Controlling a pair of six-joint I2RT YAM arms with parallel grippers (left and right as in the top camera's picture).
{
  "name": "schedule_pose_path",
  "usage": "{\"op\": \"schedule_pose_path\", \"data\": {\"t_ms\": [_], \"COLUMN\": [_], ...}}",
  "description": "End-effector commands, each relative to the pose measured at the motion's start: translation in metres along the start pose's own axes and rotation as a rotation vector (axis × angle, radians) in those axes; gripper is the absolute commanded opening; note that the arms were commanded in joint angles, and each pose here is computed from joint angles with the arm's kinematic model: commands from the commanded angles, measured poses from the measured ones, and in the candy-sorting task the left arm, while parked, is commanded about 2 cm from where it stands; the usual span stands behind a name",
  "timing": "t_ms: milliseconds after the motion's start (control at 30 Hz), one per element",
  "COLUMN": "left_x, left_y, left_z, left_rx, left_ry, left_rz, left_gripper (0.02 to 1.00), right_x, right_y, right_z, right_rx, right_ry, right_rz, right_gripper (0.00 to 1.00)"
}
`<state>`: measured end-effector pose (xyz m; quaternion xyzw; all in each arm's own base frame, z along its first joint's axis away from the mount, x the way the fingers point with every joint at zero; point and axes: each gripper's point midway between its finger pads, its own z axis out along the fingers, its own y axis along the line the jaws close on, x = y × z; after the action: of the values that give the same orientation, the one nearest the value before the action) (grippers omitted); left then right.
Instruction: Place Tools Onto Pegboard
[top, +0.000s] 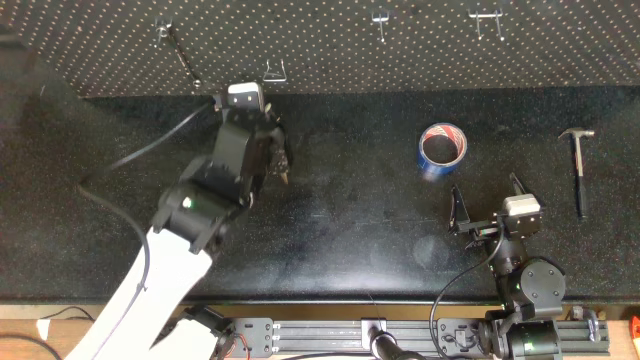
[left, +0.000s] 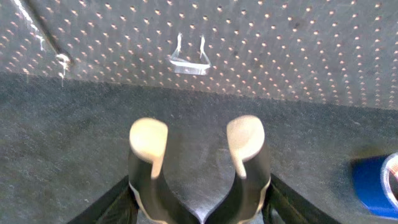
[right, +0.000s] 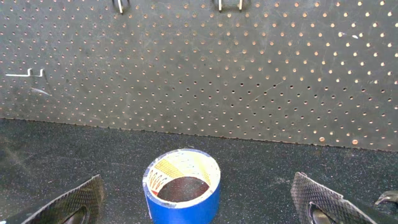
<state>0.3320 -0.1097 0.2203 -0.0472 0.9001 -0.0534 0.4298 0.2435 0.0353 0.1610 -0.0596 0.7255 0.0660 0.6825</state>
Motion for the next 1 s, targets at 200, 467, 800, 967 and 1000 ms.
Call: {"op": "schedule_pose_path", "data": {"t_ms": [200, 467, 800, 967, 1000], "left_x": [-0.119, -0.129, -0.106, -0.096, -0.096], "left_y": [-0.005, 0.004, 0.002, -0.002, -0.003], "left_z": [0.018, 0.037, 0.062, 0.077, 0.079], "left_rx": [-0.163, -0.167, -0.104, -0.094, -0.091], "left_ry": [-0.686, -0.743, -0.644, -0.609, -0.611], "left_rz": [0.185, 0.139, 0.029, 0.049, 0.05], "left_gripper": [0.029, 0.029, 0.029, 0.029, 0.027], "right_x": [0.002, 0.002, 0.002, 0.002, 0.002], "right_y": [-0.001, -0.001, -0.001, -0.001, -0.001], "right_z": [0.0, 0.0, 0.0, 0.0, 0.0], "right_rx": [0.003, 0.003, 0.003, 0.003, 0.003], "right_ry": [0.003, 0.003, 0.003, 0.003, 0.003], "right_rz": [-0.005, -0.005, -0.005, -0.005, -0.005], "right_gripper": [0.987, 0.987, 0.987, 0.987, 0.987]}}
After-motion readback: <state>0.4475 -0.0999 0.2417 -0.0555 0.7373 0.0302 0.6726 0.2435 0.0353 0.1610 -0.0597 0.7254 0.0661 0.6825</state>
